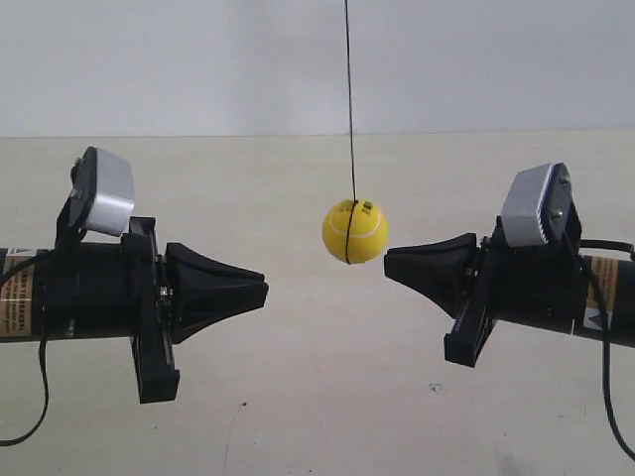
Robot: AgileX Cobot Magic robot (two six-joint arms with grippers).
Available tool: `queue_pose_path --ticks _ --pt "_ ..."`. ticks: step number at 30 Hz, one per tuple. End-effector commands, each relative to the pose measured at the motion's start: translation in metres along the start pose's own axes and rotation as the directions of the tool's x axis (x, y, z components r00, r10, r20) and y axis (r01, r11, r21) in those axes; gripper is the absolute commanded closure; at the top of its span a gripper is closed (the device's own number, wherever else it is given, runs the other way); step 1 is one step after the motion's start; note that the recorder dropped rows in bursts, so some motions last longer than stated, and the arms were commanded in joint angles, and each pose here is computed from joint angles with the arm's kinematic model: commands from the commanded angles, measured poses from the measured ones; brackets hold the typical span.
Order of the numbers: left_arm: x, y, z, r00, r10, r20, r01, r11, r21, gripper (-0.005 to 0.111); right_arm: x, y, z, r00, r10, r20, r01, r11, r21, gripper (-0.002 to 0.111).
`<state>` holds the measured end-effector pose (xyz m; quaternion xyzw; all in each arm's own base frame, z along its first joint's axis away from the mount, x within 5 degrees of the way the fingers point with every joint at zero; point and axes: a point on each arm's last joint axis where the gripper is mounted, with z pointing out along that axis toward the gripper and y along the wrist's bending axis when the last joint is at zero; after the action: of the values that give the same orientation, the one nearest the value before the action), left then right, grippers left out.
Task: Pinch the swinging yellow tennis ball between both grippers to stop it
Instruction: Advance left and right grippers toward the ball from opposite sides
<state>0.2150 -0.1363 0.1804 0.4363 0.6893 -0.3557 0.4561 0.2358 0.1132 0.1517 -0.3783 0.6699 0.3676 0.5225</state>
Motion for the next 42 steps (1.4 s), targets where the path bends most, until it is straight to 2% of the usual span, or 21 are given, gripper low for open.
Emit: queue_pose_path --ticks 1,9,24,29,42 --pt "0.0 0.0 0.003 1.0 0.005 -0.003 -0.005 1.0 -0.007 0.102 -0.003 0.006 0.006 0.999 -0.04 0.006 0.041 0.999 -0.035 0.108" --pt "0.008 0.012 0.004 0.998 0.002 -0.056 -0.009 0.993 -0.115 0.102 -0.001 0.001 0.007 0.999 -0.045 -0.028 0.045 0.999 0.008 0.108" --pt "0.006 0.01 0.006 0.999 0.034 -0.016 -0.035 0.995 -0.089 0.102 -0.002 0.003 0.009 0.999 -0.049 -0.018 0.049 0.999 -0.005 0.108" --pt "0.007 0.016 0.007 0.999 0.04 -0.005 -0.041 0.99 -0.133 0.102 -0.002 0.003 0.009 0.999 -0.049 -0.018 0.049 0.999 -0.005 0.108" --pt "0.006 0.015 0.007 1.0 0.029 0.007 -0.028 0.992 -0.126 0.102 -0.003 0.002 0.011 0.999 -0.049 -0.003 0.049 0.999 -0.008 0.108"
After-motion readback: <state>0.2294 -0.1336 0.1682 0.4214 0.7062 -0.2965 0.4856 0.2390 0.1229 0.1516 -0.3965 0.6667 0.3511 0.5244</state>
